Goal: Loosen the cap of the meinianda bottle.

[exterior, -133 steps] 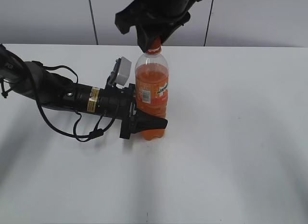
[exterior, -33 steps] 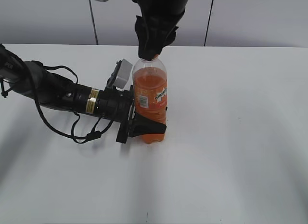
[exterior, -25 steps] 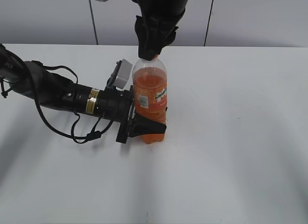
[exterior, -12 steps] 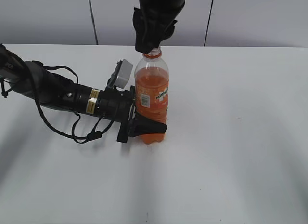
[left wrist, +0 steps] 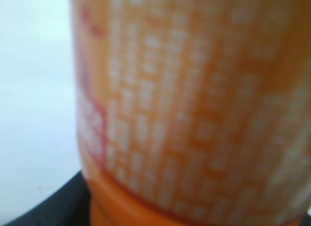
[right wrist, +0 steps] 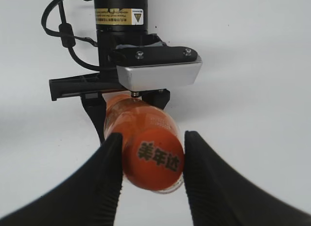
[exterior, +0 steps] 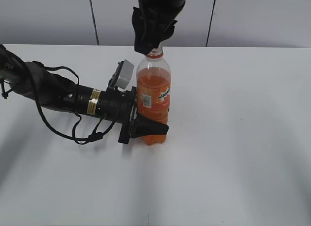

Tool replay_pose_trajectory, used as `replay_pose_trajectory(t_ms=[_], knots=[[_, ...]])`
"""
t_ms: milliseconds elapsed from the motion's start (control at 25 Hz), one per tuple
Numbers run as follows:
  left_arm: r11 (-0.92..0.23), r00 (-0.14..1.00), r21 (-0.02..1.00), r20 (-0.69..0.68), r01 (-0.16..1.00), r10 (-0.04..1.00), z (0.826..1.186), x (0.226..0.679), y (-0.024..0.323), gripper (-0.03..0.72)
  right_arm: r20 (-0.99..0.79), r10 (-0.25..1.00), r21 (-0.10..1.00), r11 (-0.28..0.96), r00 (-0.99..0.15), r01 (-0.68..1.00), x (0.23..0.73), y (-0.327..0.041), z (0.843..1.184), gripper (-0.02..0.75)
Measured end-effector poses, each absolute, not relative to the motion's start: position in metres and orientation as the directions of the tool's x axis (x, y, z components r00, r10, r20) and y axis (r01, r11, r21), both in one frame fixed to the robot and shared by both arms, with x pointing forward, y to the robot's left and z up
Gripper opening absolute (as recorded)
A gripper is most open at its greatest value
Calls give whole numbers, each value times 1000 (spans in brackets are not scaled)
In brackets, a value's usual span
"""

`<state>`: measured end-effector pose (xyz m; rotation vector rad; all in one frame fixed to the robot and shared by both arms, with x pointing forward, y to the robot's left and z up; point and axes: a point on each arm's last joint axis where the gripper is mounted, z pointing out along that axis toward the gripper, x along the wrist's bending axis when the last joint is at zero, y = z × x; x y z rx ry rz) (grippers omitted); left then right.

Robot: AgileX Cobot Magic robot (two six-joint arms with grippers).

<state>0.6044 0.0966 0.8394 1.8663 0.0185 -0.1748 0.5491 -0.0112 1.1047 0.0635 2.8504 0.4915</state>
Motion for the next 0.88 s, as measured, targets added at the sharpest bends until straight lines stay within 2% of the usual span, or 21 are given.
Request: replay_pose_trajectory(t_ms=[680,880], knots=[[-299,989,949,-130,102,-76,839,604,97,409,-253,117,343,939,-960,24,547,-16,1114,303],[-298,989,949,-130,102,-75,839,604,97,409,-264,173,347,935,-949,74,546,-20,1120,303]])
